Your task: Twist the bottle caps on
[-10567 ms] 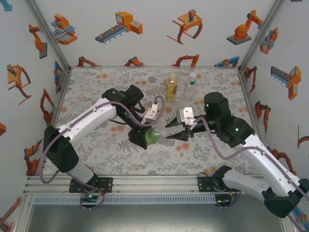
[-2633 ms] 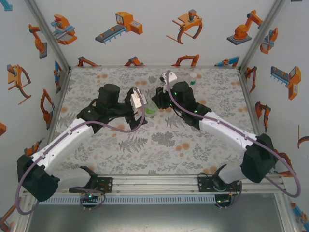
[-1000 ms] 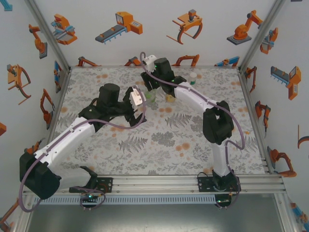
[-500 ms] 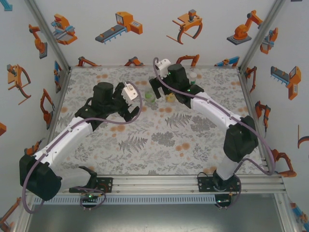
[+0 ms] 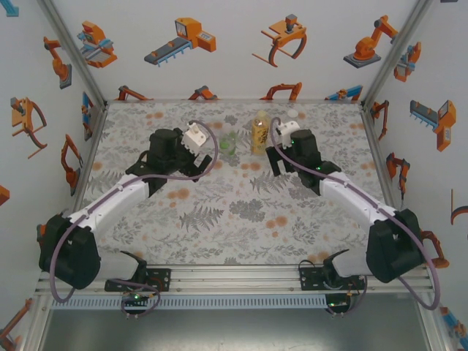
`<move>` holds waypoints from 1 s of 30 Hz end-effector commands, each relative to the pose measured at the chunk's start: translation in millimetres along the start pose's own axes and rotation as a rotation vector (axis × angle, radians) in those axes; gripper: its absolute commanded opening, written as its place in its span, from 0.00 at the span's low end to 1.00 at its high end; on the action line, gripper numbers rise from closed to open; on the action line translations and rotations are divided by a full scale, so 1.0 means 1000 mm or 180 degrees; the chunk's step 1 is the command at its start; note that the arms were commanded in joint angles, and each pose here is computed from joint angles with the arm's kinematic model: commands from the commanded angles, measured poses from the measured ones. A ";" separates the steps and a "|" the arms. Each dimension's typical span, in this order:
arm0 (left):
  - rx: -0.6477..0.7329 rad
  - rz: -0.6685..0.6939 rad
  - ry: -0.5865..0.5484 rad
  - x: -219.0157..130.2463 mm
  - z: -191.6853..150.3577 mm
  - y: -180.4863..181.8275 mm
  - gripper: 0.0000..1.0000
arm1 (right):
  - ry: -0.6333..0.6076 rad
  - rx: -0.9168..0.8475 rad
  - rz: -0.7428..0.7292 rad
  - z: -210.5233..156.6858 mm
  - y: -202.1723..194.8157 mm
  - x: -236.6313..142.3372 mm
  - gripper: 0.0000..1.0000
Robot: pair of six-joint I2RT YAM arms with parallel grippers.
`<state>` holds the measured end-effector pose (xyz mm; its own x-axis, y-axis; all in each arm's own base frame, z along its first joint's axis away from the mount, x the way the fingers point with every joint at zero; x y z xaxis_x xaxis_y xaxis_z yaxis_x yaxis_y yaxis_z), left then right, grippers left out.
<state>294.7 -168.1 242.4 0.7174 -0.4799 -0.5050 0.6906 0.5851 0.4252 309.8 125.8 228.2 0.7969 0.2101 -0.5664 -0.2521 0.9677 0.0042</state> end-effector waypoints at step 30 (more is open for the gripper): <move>-0.1592 0.1792 0.0171 -0.009 -0.177 0.052 0.97 | -0.0870 0.1169 -0.1051 -0.109 -0.138 0.031 0.93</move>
<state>299.6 -16.7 121.3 0.8928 0.0514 -0.4476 0.1000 0.9461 0.3081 306.7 -17.2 114.6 0.8708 -0.1574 -0.4659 0.2425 0.9616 0.1283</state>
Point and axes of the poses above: each hand's point on the last joint's axis, 136 mm out from that joint toward the fingers, its own x axis out along the fingers, its own y axis along the line the jaws close on, z = x × y, the point moved 9 cm from there along -x, back along the fingers, and after that the axes turned 12 degrees about x, right-handed, at the moved point
